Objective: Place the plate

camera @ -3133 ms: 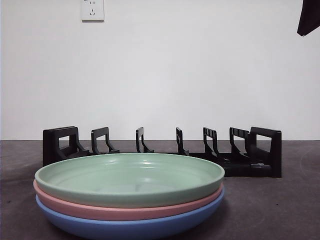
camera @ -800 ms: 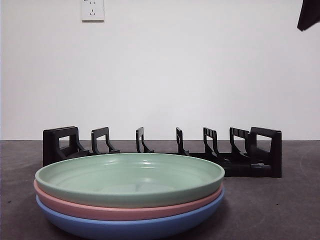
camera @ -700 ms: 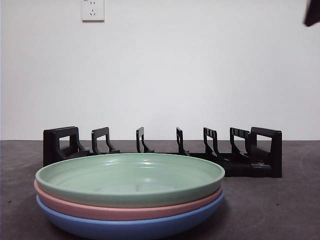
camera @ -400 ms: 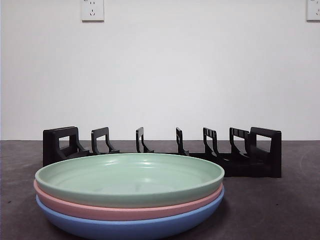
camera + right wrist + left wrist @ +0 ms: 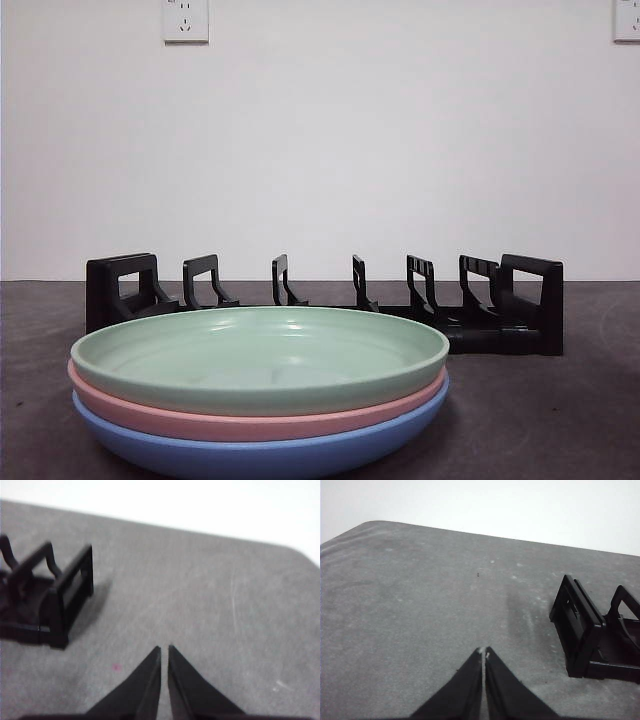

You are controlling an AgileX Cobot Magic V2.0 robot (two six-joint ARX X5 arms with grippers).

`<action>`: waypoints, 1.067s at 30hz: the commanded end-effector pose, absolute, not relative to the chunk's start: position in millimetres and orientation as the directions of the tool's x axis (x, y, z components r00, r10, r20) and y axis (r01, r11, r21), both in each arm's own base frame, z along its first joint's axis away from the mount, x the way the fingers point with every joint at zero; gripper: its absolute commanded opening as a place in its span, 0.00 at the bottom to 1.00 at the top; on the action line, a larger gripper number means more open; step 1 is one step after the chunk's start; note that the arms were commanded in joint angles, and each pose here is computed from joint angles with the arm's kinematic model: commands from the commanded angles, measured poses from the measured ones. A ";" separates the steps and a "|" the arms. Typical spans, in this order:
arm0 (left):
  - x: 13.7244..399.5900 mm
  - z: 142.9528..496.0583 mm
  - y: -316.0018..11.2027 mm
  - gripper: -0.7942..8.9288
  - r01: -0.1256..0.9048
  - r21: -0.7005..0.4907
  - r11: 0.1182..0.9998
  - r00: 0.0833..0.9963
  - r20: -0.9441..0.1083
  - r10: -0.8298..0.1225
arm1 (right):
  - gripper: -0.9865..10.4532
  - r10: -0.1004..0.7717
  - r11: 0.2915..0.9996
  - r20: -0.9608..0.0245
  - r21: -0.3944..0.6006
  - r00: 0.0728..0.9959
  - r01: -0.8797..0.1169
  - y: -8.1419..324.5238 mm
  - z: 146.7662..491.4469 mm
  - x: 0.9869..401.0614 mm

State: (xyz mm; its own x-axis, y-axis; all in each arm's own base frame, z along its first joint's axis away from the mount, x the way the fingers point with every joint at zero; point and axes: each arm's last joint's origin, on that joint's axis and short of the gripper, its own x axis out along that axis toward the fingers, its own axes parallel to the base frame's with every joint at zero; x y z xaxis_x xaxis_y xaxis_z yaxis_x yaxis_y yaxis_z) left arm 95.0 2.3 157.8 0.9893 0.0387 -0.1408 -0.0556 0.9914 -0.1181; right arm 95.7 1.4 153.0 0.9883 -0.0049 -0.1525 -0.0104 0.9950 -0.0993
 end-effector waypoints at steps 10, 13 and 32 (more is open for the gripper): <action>96.0 152.6 2.2 0.09 -0.053 -0.116 0.992 0.988 -0.148 0.036 | 0.11 -0.008 0.996 -0.147 -0.090 0.989 -0.005 1.2 152.5 96.0; 96.0 152.6 2.2 0.09 -0.053 -0.116 0.992 0.988 -0.147 0.036 | 0.11 -0.008 0.996 -0.147 -0.091 0.989 -0.005 1.2 152.5 96.0; 96.0 152.6 2.2 0.09 -0.053 -0.116 0.992 0.988 -0.148 0.036 | 0.11 -0.009 0.996 -0.147 -0.090 0.989 -0.005 1.2 152.6 96.0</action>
State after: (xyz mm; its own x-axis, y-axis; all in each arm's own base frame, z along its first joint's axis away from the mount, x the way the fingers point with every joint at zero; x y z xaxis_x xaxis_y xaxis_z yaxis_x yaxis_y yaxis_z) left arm 95.0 2.3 157.9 0.9893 0.0391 -0.1405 -0.0560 0.9914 -0.1184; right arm 95.7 1.4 153.1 0.9884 -0.0056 -0.1517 -0.0097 0.9950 -0.0998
